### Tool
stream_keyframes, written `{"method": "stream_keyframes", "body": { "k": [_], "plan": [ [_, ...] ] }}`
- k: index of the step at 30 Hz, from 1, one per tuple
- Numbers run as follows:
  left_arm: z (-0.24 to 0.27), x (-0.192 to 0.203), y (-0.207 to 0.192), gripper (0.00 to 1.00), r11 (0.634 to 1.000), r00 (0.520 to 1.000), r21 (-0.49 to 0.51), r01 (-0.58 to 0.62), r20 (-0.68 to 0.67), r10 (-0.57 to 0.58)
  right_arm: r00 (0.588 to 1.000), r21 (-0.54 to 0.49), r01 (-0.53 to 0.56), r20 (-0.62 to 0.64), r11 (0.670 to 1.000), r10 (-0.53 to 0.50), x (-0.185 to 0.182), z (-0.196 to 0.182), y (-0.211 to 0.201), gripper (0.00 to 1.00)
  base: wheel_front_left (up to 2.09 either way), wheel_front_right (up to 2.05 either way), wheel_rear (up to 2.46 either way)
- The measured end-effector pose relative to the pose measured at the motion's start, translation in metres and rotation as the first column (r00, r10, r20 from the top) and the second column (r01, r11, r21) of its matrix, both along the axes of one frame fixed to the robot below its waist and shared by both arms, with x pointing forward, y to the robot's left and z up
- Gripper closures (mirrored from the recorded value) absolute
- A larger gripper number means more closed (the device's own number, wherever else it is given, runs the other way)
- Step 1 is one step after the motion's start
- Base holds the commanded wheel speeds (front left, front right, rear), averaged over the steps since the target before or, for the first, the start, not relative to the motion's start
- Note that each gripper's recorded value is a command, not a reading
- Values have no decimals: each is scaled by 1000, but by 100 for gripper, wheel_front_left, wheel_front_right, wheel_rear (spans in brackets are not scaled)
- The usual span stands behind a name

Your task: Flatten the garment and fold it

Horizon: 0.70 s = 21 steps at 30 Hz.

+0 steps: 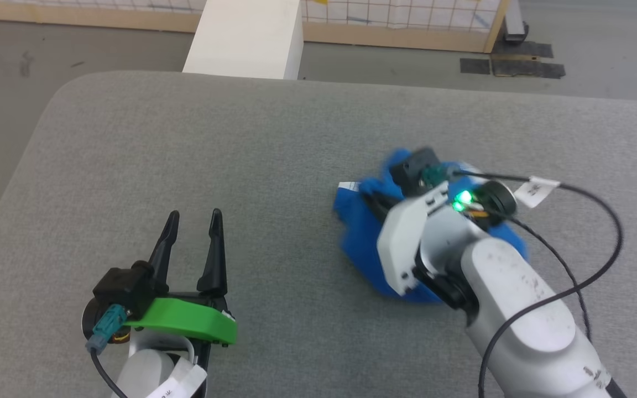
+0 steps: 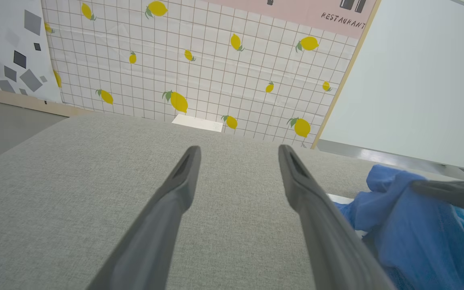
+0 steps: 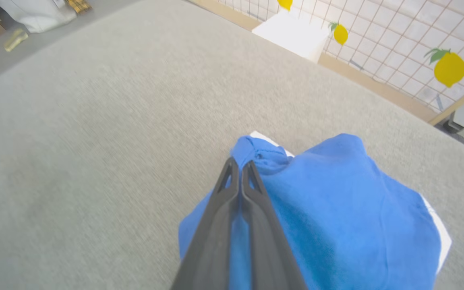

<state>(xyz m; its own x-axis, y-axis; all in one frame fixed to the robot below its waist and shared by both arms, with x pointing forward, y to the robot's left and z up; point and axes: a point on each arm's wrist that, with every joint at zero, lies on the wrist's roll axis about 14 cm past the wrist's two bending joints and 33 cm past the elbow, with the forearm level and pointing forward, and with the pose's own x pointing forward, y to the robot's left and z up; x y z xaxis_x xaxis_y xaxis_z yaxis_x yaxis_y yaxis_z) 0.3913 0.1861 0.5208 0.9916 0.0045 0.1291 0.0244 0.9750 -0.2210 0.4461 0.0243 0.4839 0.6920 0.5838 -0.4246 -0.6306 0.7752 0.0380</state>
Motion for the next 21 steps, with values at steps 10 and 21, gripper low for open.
{"method": "stream_keyframes", "body": {
  "k": [10,21],
  "plan": [
    [11,1,-15,0,999,998,4,45,33,-45,950,433,-32,295,901,-108,11,145,-7,100,0,0,0],
    [11,1,-22,0,998,997,4,67,33,-67,899,92,435,-90,895,-428,-15,-34,-134,100,0,0,0]
  ]
}}
